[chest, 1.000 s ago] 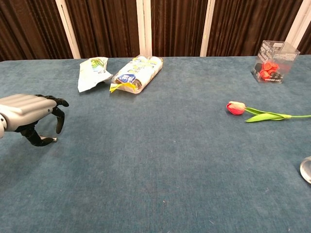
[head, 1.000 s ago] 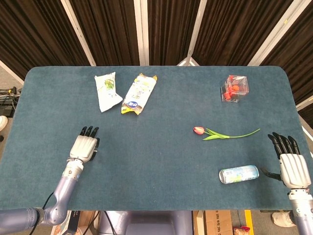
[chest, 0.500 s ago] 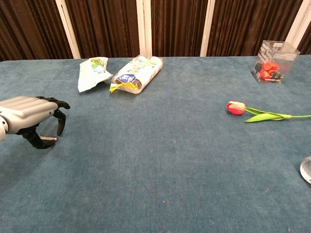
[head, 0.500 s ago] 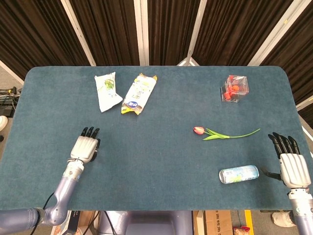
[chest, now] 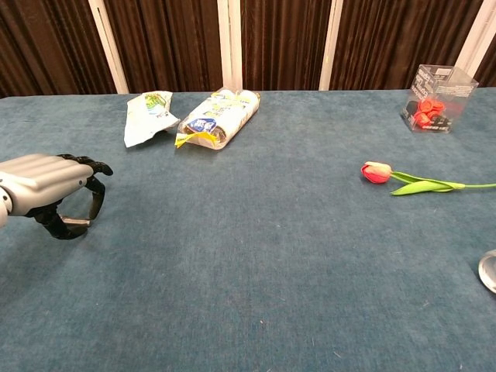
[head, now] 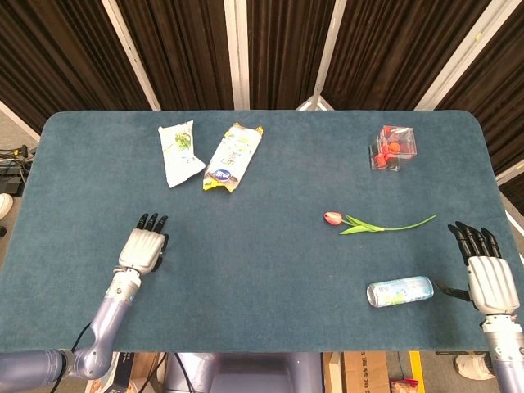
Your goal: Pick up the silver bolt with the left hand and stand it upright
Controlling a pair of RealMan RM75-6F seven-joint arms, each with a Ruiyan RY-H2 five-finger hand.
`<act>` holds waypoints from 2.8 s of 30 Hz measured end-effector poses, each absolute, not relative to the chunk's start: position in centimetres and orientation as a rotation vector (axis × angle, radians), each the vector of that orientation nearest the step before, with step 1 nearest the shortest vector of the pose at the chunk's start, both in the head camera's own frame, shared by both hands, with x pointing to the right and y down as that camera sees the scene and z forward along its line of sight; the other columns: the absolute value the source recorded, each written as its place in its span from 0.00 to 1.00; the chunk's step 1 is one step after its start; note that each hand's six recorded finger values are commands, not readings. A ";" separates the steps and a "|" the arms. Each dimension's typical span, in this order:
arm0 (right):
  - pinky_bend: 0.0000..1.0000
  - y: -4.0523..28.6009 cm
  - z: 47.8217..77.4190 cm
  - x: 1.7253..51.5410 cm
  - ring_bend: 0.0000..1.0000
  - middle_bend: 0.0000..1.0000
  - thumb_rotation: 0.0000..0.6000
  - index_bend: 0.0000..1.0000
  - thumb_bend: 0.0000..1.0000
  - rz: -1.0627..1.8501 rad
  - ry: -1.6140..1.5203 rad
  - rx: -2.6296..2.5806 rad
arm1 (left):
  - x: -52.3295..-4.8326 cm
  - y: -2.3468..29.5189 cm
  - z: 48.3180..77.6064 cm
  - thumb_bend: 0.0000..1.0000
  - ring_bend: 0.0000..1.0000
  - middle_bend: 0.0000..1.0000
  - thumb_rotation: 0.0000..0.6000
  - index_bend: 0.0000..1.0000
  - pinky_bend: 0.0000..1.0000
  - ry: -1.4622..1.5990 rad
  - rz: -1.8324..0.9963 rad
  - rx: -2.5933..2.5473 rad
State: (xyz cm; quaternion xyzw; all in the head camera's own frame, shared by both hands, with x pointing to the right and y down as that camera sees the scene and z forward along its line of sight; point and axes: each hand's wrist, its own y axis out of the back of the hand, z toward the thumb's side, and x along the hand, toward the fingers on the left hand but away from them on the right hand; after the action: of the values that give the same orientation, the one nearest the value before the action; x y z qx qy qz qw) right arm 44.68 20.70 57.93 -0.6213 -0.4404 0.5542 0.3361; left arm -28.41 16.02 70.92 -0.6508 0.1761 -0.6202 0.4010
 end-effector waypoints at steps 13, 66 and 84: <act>0.03 20.8 58.2 44.6 0.10 0.10 1.00 0.12 0.10 1.456 -1.142 -1.624 | -28.9 16.0 71.3 0.48 0.00 0.06 1.00 0.52 0.00 0.442 -1.579 -1.630; 0.03 21.0 59.0 44.3 0.10 0.10 1.00 0.12 0.10 1.487 -1.103 -1.648 | -30.1 13.7 67.0 0.52 0.00 0.10 1.00 0.57 0.00 0.671 -1.466 -1.713; 0.03 21.0 59.1 44.2 0.10 0.10 1.00 0.12 0.10 1.492 -1.105 -1.644 | -31.7 13.2 65.8 0.52 0.00 0.12 1.00 0.57 0.00 0.908 -1.382 -1.852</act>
State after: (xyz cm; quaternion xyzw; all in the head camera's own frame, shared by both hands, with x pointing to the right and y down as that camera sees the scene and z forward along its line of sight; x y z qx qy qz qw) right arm 44.25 20.96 59.06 -0.6270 -0.4214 0.5690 0.3248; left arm -31.66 13.18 65.75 -0.7058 0.3461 -0.5267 0.3234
